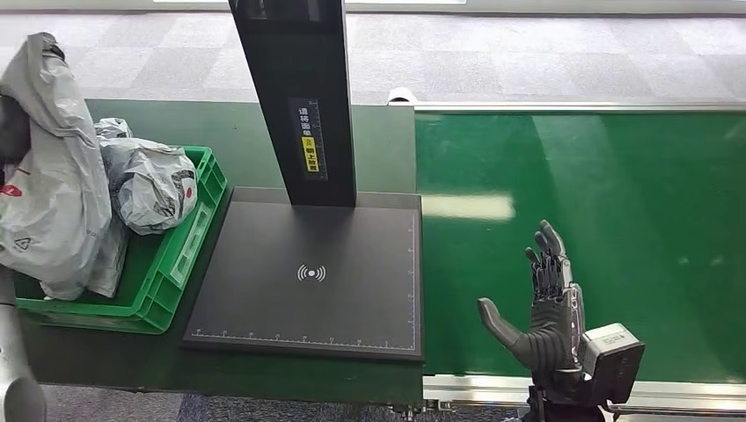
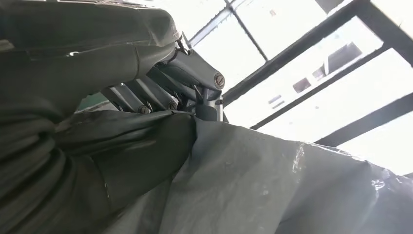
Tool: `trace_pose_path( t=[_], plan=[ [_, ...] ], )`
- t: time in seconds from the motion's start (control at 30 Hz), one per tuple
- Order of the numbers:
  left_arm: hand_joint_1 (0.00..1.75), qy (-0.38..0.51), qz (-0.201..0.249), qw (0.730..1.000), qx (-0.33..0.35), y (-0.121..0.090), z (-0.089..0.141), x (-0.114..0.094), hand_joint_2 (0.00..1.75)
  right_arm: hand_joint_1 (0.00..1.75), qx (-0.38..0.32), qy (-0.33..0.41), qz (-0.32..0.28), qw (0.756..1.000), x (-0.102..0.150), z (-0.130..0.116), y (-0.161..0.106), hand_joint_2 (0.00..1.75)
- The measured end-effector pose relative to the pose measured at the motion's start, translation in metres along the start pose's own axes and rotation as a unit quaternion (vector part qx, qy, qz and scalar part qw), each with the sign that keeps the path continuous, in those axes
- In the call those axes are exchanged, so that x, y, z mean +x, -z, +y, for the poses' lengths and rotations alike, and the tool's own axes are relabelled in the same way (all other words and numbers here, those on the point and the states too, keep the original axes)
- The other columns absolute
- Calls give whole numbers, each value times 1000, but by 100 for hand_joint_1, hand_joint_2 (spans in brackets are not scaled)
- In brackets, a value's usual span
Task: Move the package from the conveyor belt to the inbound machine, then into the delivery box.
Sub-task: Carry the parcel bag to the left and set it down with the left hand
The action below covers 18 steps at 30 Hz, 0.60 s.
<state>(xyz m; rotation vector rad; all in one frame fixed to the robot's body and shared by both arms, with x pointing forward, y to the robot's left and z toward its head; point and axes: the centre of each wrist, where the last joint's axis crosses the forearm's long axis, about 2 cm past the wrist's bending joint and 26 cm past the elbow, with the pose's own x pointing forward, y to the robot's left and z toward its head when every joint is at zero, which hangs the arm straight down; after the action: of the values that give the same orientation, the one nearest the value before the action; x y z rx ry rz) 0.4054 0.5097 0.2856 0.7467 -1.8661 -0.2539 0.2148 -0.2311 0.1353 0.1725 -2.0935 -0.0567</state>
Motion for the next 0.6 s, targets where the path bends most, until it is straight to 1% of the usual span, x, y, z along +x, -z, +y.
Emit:
trace_pose_path(
  t=[0.13, 0.27, 0.3, 0.4, 0.43, 0.47, 0.6],
  plan=[
    [163, 18, 22, 998, -56, 1, -33, -3, 175, 0, 0, -1, 2, 1000, 0, 0, 0, 175],
    [171, 43, 39, 993, -99, -1, -60, -4, 175, 0, -2, -1, 4, 1000, 0, -1, 0, 175],
    [163, 48, 43, 992, -107, -2, -66, -4, 175, 0, -3, -1, 5, 1000, 0, -1, 0, 175],
    [38, 54, 52, 989, -127, -4, -80, -5, 175, 0, -4, -1, 8, 1000, 0, 0, 0, 175],
    [3, 55, 53, 988, -132, -5, -84, -5, 175, 0, -4, -1, 8, 1000, 0, 0, 0, 175],
    [0, 56, 55, 988, -135, -6, -88, -5, 175, 0, -5, -1, 8, 1000, 0, 0, 0, 175],
    [0, 59, 66, 987, -133, -6, -100, -3, 175, 0, -6, -2, 8, 1000, 0, 0, 0, 175]
  ],
)
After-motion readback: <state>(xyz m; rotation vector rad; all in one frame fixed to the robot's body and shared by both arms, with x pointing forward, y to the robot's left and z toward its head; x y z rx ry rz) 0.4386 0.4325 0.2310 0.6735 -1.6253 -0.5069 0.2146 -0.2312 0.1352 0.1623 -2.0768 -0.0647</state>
